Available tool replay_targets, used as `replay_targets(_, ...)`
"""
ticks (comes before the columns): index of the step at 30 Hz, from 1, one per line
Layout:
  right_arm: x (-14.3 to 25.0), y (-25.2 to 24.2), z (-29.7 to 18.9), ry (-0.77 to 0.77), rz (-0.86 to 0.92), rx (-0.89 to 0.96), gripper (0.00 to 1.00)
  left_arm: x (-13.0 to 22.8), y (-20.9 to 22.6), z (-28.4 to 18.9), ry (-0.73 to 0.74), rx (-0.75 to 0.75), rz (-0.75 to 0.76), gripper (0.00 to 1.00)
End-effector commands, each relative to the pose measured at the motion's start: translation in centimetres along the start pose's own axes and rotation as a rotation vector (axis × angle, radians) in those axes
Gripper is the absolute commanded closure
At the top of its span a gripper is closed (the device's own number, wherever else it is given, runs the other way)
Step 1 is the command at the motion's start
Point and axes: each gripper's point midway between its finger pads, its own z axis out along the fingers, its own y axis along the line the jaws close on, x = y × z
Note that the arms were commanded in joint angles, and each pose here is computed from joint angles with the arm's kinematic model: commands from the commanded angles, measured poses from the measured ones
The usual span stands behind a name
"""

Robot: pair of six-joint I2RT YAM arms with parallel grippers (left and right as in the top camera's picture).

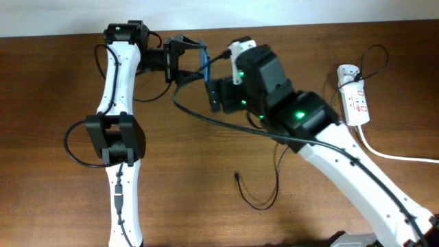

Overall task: Plug charger to phone and switch on socket
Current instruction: 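Bring the right gripper to the phone and grip its side edge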

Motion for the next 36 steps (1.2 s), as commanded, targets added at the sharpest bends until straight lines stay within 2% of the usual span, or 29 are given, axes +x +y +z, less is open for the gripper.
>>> replay_targets(1, 0.3, 0.4, 3.7, -0.009, 0.035, 0.062, 0.08, 1.0, -1.7, -0.3, 0.022, 0.051, -0.008, 0.29)
replay_targets(2, 0.3, 0.8, 4.9, -0.018, 0.033, 0.055, 0.09, 1.0, -1.7, -0.3, 0.022, 0.051, -0.008, 0.29)
replay_targets(7, -0.4, 0.9, 7.3, -0.068, 0.060, 0.061, 0.29, 1.0, -1.7, -0.3, 0.022, 0.051, -0.007, 0.28)
replay_targets(10, -0.8, 1.1, 8.1, -0.091, 0.064, 0.057, 0.33, 1.0, -1.7, -0.3, 0.022, 0.051, -0.007, 0.28)
replay_targets(16, 0.3, 0.9, 9.8, -0.063, 0.060, 0.069, 0.33, 1.0, -1.7, -0.2, 0.023, 0.050, 0.005, 0.28)
replay_targets(17, 0.0, 1.0, 9.8, -0.076, 0.062, 0.064, 0.43, 1.0, -1.7, -0.2, 0.022, 0.050, 0.017, 0.28)
replay_targets(19, 0.1, 1.0, 10.0, -0.073, 0.062, 0.065, 0.44, 1.0, -1.7, -0.2, 0.022, 0.050, 0.024, 0.27)
replay_targets(23, 0.5, 0.9, 10.4, -0.063, 0.059, 0.069, 0.54, 1.0, -1.7, -0.2, 0.023, 0.050, 0.024, 0.27)
replay_targets(24, 0.5, 0.9, 10.4, -0.064, 0.060, 0.070, 0.59, 1.0, -1.7, -0.2, 0.022, 0.050, 0.024, 0.27)
replay_targets(26, 0.6, 0.9, 10.5, -0.061, 0.059, 0.070, 0.62, 1.0, -1.7, -0.2, 0.023, 0.050, 0.024, 0.27)
replay_targets(29, 0.6, 1.0, 10.5, -0.060, 0.059, 0.070, 0.72, 1.0, -1.7, -0.2, 0.023, 0.050, 0.024, 0.27)
replay_targets(31, 0.6, 1.0, 10.5, -0.060, 0.059, 0.069, 0.73, 1.0, -1.7, -0.2, 0.023, 0.050, 0.024, 0.26)
replay_targets(36, 0.6, 1.0, 10.5, -0.061, 0.064, 0.069, 0.87, 1.0, -1.7, -0.2, 0.022, 0.051, 0.024, 0.25)
